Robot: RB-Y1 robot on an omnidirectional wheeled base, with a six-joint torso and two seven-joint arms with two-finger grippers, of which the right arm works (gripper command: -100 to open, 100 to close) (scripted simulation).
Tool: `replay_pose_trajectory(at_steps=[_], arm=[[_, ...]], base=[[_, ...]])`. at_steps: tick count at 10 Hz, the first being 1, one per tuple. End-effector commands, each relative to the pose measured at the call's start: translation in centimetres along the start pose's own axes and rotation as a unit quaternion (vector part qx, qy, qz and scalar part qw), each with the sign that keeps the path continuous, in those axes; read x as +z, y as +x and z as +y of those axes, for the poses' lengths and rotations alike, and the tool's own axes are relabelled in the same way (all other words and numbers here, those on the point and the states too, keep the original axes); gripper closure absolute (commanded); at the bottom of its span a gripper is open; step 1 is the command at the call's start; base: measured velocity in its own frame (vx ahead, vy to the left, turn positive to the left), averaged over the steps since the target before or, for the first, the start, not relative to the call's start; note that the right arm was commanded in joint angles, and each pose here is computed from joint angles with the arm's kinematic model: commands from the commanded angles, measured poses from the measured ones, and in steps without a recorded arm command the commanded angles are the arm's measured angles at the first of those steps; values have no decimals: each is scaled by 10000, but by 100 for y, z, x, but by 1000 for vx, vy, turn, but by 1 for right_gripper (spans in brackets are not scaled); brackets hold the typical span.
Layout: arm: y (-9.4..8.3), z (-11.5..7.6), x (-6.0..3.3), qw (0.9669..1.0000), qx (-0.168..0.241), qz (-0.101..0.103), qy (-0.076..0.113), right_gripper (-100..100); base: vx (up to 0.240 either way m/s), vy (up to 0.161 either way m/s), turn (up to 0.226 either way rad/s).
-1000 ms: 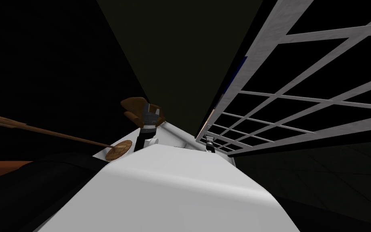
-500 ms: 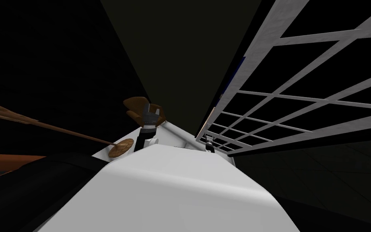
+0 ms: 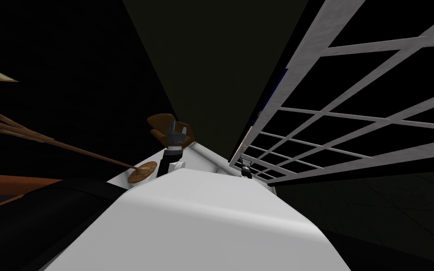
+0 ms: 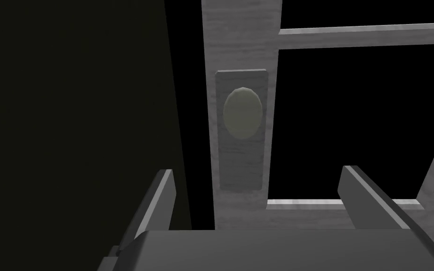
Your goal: Pull the door open
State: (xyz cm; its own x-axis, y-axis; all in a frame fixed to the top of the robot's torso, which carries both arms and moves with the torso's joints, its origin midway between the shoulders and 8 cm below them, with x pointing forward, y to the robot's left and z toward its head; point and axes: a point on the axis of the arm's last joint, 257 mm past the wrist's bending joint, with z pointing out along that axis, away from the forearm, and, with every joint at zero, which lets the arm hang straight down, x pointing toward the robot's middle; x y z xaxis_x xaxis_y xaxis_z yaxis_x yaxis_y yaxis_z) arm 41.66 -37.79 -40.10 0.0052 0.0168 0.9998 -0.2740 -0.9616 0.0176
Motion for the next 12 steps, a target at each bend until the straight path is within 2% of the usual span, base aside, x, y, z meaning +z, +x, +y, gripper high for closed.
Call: replay_pose_trajectory(at_steps=[1,5,7,8,9,10,12], arm=[[-4,130,-17,10000,10,1,-64,-100],[-8,521,-83,9997,13,6,-258,-100],[-8,521,-83,9997,13,6,-258,-100],[-2,675,-111,9994,13,13,-333,-100],[-7,594,-90,9996,2,2,-298,-100],[-7,594,-90,9996,2,2,-298,100],[-7,594,-90,9996,2,2,-298,100]], base=[[197,14,79],[206,-9,98],[74,-19,12],[132,-31,108],[81,-22,31],[-24,5,-32],[-27,5,-1]])
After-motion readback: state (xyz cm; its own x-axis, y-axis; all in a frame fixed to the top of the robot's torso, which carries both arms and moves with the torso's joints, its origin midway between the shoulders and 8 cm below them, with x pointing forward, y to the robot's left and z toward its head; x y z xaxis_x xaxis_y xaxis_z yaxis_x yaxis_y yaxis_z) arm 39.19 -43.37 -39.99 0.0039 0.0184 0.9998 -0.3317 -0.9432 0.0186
